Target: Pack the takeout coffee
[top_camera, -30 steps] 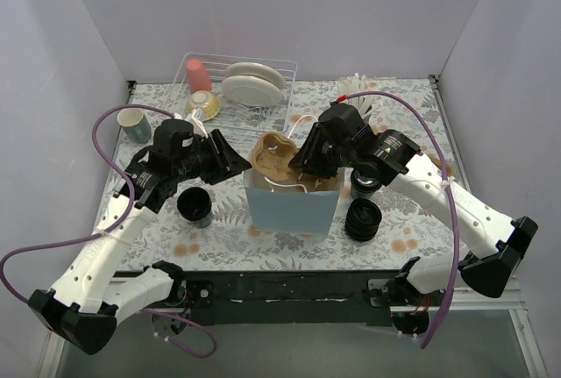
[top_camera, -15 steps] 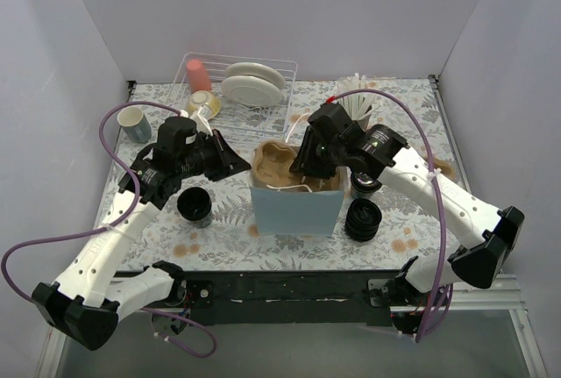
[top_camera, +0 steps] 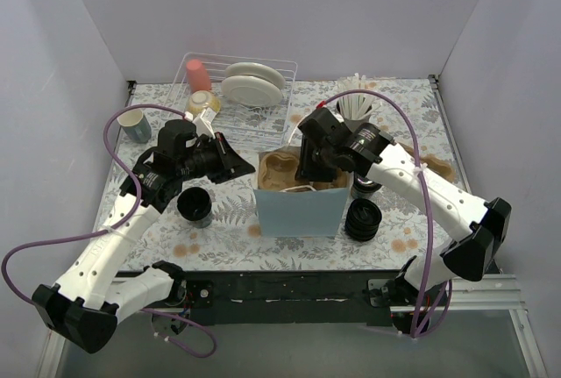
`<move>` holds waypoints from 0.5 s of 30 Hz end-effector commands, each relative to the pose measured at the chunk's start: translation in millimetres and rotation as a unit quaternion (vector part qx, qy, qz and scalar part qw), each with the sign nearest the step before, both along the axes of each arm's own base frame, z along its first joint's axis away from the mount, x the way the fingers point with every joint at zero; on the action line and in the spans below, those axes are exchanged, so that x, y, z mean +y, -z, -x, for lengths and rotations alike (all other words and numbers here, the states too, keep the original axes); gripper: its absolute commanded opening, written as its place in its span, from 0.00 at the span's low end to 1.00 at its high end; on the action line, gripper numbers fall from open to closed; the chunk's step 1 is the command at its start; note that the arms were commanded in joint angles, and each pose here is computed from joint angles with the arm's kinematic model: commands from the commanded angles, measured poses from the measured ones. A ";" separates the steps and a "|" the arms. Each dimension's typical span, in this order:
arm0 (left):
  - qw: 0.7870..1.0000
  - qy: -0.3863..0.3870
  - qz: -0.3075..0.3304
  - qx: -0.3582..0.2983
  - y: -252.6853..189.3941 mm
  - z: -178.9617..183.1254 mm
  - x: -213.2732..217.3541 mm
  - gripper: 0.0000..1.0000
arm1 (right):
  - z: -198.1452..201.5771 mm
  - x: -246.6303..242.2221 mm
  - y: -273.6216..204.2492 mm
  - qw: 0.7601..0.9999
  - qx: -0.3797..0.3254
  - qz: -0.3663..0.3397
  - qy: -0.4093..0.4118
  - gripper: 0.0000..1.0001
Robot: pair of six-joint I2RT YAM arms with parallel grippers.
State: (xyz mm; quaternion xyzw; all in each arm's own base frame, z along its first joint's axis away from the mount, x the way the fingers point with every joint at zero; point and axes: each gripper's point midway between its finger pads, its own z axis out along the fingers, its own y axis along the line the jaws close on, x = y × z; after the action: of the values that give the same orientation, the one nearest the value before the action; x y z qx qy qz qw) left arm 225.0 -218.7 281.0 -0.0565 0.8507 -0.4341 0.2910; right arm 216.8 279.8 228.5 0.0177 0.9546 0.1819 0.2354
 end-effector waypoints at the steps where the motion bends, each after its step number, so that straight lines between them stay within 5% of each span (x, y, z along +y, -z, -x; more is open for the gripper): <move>1: 1.000 0.017 0.014 -0.023 -12.6 5.8 -2.8 0.00 | 0.5 -13.9 8.9 0.999 0.001 0.053 -0.006 0.33; 15: 0.998 0.049 0.034 -0.007 -9.3 14.6 -11.8 0.00 | 1.6 -5.7 39.1 0.999 -0.002 0.041 -0.023 0.34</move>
State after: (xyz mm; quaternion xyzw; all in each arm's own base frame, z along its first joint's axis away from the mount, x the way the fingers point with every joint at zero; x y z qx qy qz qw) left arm 220.1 -226.5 287.3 -0.0363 0.8410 -0.4594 0.2833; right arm 214.6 269.8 193.9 -0.0087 0.9648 0.1390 0.2230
